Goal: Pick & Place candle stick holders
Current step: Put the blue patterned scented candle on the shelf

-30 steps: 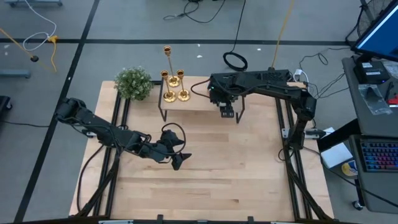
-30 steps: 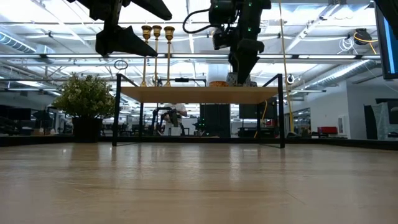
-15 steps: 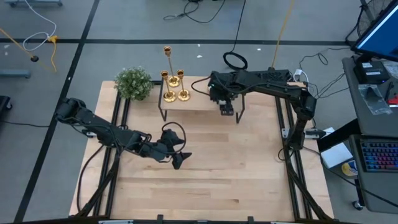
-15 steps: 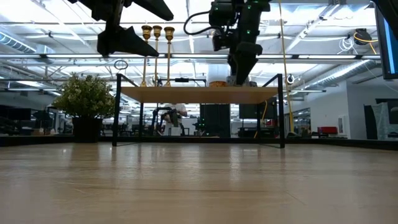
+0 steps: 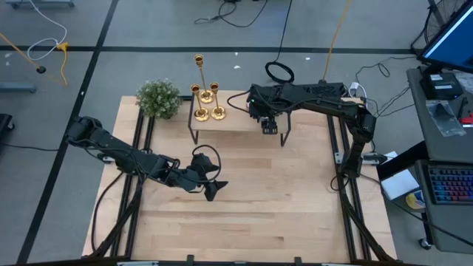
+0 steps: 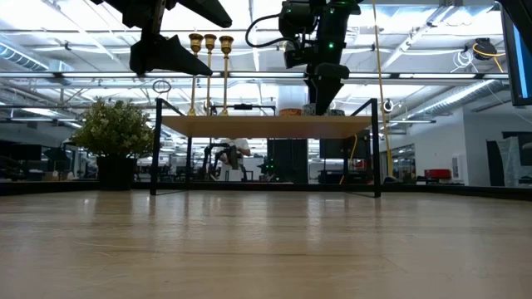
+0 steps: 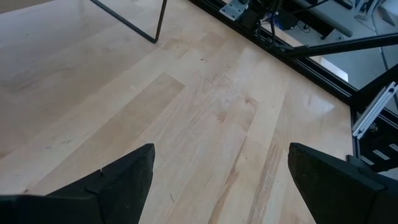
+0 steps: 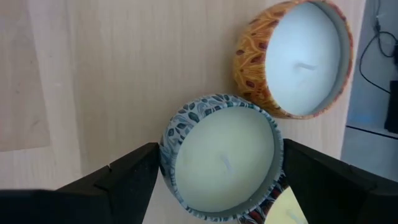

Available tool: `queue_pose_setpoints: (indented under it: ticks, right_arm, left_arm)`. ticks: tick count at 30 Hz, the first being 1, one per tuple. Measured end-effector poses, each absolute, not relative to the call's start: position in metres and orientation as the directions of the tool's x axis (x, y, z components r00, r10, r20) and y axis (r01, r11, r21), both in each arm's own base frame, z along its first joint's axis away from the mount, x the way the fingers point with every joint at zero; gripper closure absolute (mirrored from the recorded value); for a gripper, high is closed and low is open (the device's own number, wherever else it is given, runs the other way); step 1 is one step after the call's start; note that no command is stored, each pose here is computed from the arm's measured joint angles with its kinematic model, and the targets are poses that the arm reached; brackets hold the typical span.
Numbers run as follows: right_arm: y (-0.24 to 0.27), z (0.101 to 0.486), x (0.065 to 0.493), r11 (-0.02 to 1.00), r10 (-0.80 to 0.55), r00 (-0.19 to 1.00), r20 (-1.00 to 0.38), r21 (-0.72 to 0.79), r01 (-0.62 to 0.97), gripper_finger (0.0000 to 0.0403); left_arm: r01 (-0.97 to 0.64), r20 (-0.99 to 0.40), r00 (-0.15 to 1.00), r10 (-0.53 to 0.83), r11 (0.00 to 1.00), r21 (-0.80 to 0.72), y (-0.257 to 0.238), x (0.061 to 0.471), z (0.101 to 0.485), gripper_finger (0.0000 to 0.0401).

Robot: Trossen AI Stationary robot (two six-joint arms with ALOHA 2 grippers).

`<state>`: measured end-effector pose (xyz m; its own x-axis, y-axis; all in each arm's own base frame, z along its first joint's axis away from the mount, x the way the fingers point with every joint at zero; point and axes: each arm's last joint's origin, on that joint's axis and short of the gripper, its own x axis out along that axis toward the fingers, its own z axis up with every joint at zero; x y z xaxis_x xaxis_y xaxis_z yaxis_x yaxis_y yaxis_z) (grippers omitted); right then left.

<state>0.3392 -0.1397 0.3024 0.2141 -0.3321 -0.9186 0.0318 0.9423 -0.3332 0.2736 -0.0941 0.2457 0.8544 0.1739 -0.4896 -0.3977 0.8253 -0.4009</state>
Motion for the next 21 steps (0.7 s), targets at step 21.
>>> queue_pose_setpoints:
  ticks: [21]
  right_arm:
    - [-0.126, 0.303, 0.344, 0.913, -0.397, 0.195, -0.897, -0.407, -0.011, 0.0081]
  left_arm:
    - [-0.396, -0.487, 0.856, 0.173, 0.825, -0.403, -0.094, 0.274, 0.246, 0.0036]
